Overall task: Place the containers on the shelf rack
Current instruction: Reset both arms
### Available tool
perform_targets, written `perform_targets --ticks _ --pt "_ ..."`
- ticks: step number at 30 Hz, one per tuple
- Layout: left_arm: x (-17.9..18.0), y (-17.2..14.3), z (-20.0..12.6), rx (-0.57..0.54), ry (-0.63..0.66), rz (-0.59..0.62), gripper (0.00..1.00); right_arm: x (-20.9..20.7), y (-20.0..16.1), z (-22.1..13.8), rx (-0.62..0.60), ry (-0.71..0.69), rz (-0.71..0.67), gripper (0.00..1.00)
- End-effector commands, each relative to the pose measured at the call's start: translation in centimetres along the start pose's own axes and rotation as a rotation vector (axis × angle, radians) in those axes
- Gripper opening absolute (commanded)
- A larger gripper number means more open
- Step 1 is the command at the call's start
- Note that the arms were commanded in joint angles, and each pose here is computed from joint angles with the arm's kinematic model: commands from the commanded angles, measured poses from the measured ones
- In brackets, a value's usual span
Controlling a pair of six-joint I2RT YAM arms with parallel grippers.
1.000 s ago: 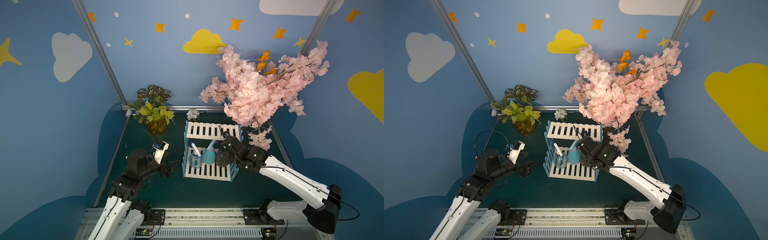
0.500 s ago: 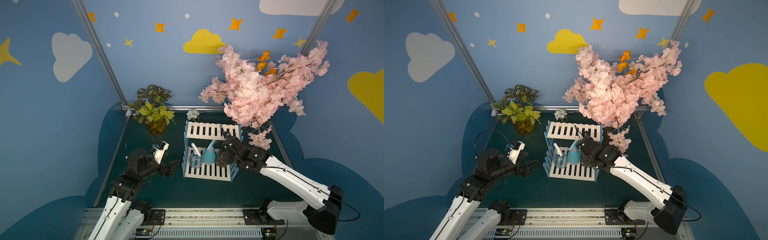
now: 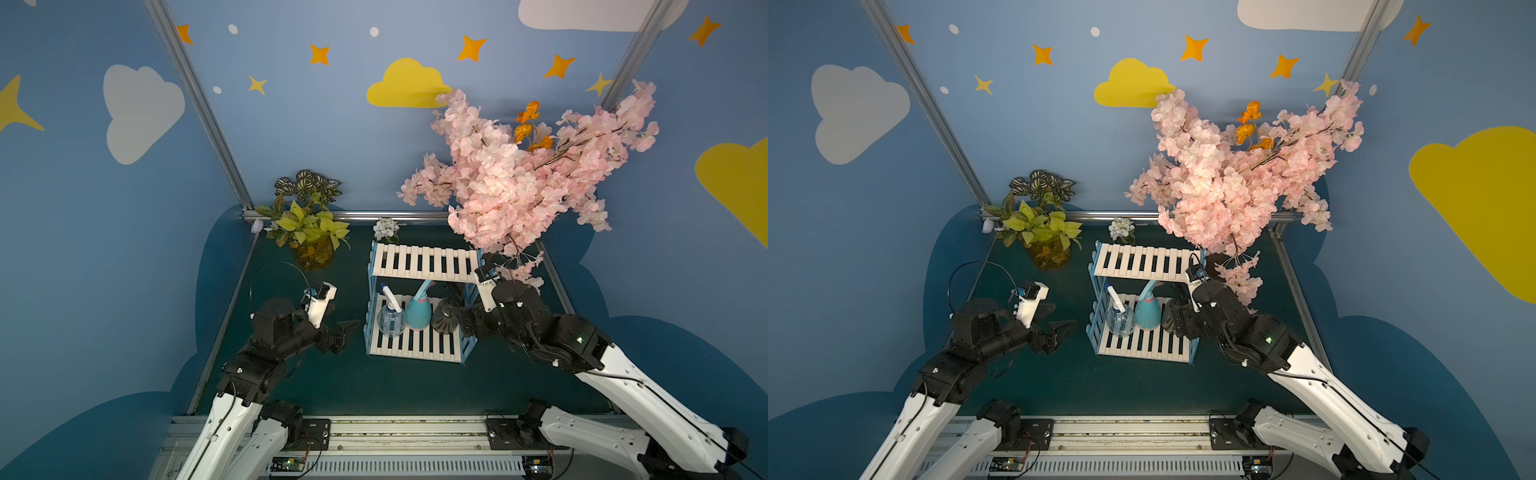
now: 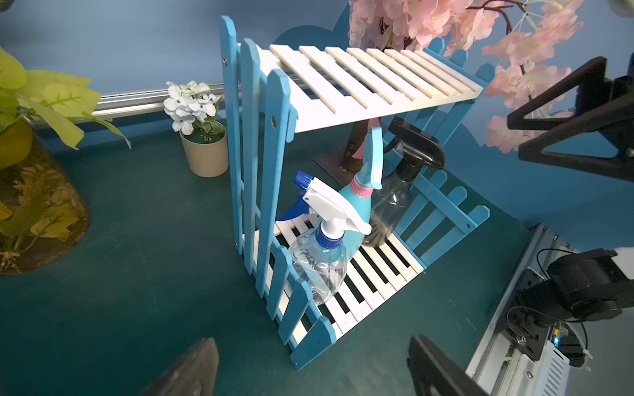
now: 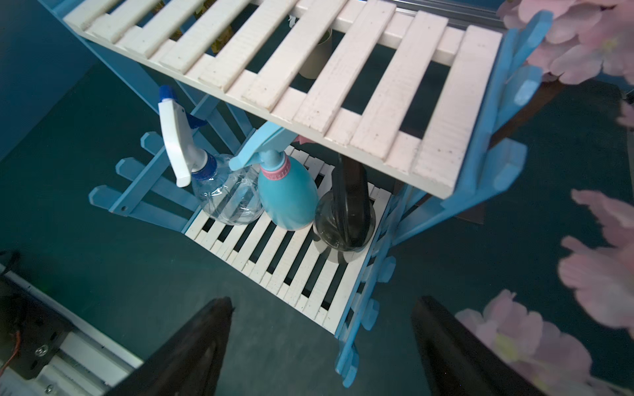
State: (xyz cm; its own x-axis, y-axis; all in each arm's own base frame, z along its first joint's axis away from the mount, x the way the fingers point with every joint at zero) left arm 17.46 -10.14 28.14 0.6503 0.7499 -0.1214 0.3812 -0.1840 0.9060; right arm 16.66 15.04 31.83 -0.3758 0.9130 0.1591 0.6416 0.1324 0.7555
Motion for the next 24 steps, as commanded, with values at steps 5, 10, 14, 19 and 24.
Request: perform_targets --ticks 5,10,14,19,24 --pt "1.8 -0.5 -1.5 -0.068 0.207 -0.143 0.94 -3.5 -3.8 -2.2 0.023 -0.070 0.152 0.93" --pt "3.1 -0.1 -0.9 -0.155 0.276 -0.225 0.97 -6.2 -4.7 -1.4 0.023 -0.169 0.277 0.95" --pt "4.4 0.1 0.8 -0.160 0.295 -0.263 0.97 -7.8 -4.9 0.5 0.038 -0.136 0.426 0.95" --pt "6.6 -0.9 2.3 -0.177 0.370 -0.303 0.97 -10.5 -6.4 2.3 0.025 -0.118 0.622 0.95" --pt "9.3 -2.7 3.1 -0.168 0.462 -0.344 0.97 -13.9 -7.0 3.2 -0.048 -0.174 0.782 0.95"
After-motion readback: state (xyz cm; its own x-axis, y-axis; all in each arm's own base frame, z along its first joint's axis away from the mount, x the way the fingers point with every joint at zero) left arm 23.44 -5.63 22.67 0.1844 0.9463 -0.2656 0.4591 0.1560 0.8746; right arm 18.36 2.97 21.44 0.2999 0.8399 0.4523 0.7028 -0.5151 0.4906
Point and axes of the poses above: each gripper's point midway between its finger pads, its own z axis out along the fingers, its own x axis along the line the jaws close on, y = z × x, the point moved 6 cm from there along -z, back along the fingers, and after that the axes turned 6 degrees about z, right-handed, at the moved point
